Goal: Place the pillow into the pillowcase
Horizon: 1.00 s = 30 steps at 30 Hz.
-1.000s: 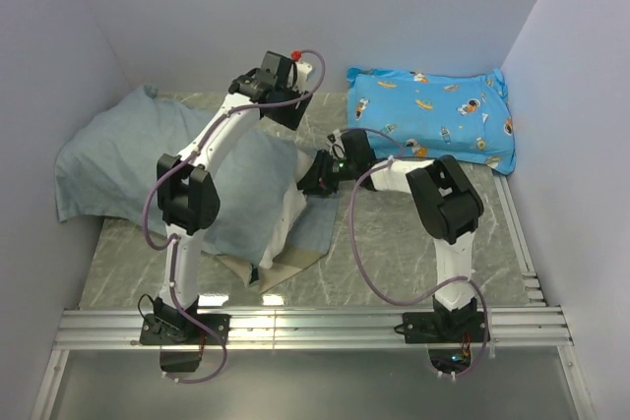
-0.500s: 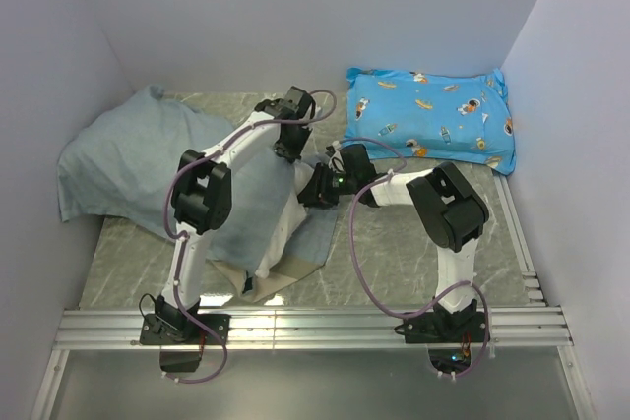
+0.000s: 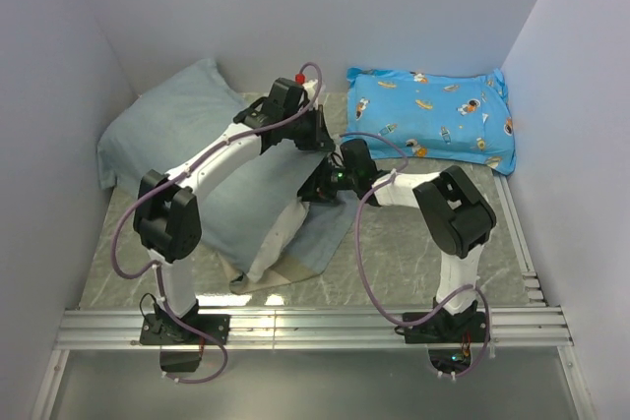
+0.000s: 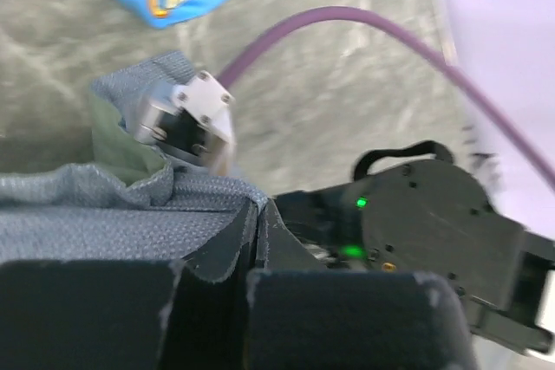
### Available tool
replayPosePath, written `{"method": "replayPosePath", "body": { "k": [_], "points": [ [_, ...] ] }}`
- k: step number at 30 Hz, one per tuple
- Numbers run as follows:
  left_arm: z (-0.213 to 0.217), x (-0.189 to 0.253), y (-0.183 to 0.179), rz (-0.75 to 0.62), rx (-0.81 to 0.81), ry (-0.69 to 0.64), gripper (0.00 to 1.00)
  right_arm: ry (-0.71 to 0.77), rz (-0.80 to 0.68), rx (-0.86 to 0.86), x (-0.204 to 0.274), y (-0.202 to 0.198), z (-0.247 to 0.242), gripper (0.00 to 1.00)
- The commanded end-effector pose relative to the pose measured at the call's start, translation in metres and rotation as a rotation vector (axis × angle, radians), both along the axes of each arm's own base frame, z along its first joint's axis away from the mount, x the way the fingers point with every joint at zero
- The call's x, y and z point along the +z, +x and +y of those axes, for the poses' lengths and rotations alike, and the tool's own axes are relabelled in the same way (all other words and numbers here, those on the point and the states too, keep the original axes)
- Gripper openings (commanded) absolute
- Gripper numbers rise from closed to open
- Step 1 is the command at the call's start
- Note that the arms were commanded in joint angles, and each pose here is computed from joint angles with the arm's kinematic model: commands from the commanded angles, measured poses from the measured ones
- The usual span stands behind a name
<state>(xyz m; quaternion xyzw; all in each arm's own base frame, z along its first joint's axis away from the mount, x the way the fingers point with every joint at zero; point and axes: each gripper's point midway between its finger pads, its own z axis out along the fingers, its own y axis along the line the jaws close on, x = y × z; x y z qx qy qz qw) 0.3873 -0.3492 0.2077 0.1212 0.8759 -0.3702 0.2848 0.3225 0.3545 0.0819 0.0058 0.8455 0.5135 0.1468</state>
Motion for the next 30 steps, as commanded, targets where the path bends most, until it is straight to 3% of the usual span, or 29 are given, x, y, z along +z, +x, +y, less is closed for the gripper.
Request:
{"method": "replayPosePath", "body": {
  "k": [1,10,13,16,18,19,20,21,22,23,27,29,30],
  "points": [
    [-0.054,0.093,-0.035,-0.032,-0.133,-0.352,0.0,0.087,-0.13,-0.035,0.047,0.008,0.016,0.49],
    [-0.085,0.13,-0.034,-0.091,-0.175,-0.505,0.0,0.082,-0.092,-0.017,0.039,-0.001,0.032,0.47],
    [-0.087,0.135,-0.043,-0.09,-0.185,-0.503,0.0,0.077,-0.067,-0.068,0.035,0.012,0.024,0.47],
    [-0.074,0.112,-0.046,-0.052,-0.158,-0.436,0.02,0.068,-0.059,-0.09,0.037,0.02,0.01,0.48],
    [-0.053,0.102,-0.029,-0.075,-0.126,-0.375,0.13,0.065,-0.075,-0.033,0.048,0.009,0.002,0.49],
    [-0.044,0.098,-0.021,-0.076,-0.112,-0.348,0.29,0.058,-0.089,0.0,0.053,0.001,0.0,0.52],
    [-0.027,0.11,-0.003,-0.162,-0.104,-0.317,0.36,0.019,-0.123,0.058,0.06,-0.012,-0.008,0.54],
    [-0.014,0.101,0.0,-0.144,-0.089,-0.249,0.49,-0.004,-0.132,0.093,0.061,-0.022,-0.013,0.57],
    [0.002,0.112,0.012,-0.245,-0.097,-0.193,0.55,-0.044,-0.089,0.124,0.055,-0.037,-0.023,0.58],
    [0.012,0.113,0.015,-0.273,-0.097,-0.158,0.57,-0.05,-0.144,0.201,0.063,-0.051,-0.03,0.58],
    [0.069,0.128,0.008,-0.412,-0.075,-0.008,0.77,-0.137,-0.108,0.332,0.055,-0.09,-0.074,0.63],
    [0.09,0.117,0.001,-0.477,-0.103,0.115,0.79,-0.177,-0.073,0.343,0.049,-0.098,-0.101,0.64],
    [0.098,0.128,-0.01,-0.525,-0.109,0.136,0.91,-0.192,-0.058,0.338,0.047,-0.099,-0.109,0.69]
  ]
}}
